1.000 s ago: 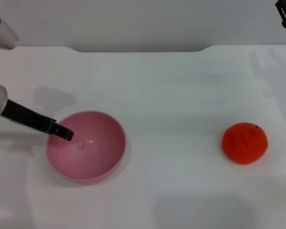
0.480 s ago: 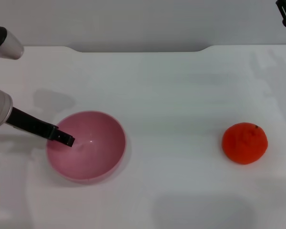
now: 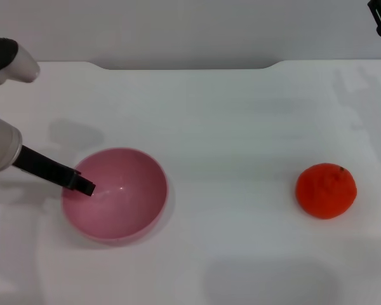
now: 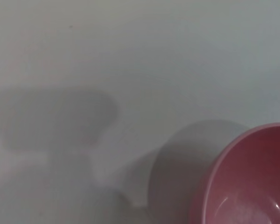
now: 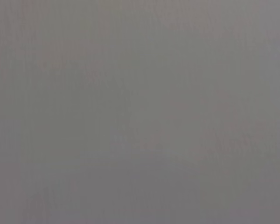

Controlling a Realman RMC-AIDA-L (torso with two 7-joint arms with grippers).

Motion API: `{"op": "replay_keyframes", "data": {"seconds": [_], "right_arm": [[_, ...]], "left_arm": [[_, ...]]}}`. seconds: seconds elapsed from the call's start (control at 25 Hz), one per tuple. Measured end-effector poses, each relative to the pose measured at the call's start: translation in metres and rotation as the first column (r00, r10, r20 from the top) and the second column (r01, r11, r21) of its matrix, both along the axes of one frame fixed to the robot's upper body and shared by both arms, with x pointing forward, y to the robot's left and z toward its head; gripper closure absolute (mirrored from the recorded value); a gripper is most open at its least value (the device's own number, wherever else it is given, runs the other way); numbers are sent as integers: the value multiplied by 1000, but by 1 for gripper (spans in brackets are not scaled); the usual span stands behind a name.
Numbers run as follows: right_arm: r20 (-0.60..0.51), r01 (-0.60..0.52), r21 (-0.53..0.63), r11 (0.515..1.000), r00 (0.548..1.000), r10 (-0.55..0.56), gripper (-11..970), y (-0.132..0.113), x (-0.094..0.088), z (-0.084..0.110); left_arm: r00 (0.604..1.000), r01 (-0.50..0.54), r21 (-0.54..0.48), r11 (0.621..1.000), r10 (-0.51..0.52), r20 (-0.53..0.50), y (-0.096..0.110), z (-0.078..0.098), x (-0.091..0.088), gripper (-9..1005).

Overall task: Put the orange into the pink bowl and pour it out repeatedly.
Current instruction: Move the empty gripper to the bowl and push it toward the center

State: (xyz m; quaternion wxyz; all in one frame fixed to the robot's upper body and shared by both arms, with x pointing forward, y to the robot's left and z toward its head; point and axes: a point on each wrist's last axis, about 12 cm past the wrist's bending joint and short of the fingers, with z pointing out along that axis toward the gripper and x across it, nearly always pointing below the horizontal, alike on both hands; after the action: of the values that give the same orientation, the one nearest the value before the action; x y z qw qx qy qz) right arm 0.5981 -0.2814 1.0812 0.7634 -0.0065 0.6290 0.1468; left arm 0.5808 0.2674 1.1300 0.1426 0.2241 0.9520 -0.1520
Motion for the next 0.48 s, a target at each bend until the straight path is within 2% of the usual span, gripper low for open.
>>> {"op": "replay_keyframes", "data": {"seconds": [0.16, 0.28, 0.48], "right_arm": [[4, 0, 2, 1000, 1000, 0, 356, 0, -1, 0], [4, 5, 5, 1000, 1000, -5, 356, -1, -1, 0], [3, 6, 7, 1000, 1000, -6, 357, -1, -2, -1]], "left_arm": [[1000, 14, 13, 1000, -14, 1, -3, -1, 0, 515], [1000, 20, 28, 999, -20, -1, -3, -2, 0, 690], [1000, 22, 28, 999, -22, -1, -4, -2, 0, 834]]}}
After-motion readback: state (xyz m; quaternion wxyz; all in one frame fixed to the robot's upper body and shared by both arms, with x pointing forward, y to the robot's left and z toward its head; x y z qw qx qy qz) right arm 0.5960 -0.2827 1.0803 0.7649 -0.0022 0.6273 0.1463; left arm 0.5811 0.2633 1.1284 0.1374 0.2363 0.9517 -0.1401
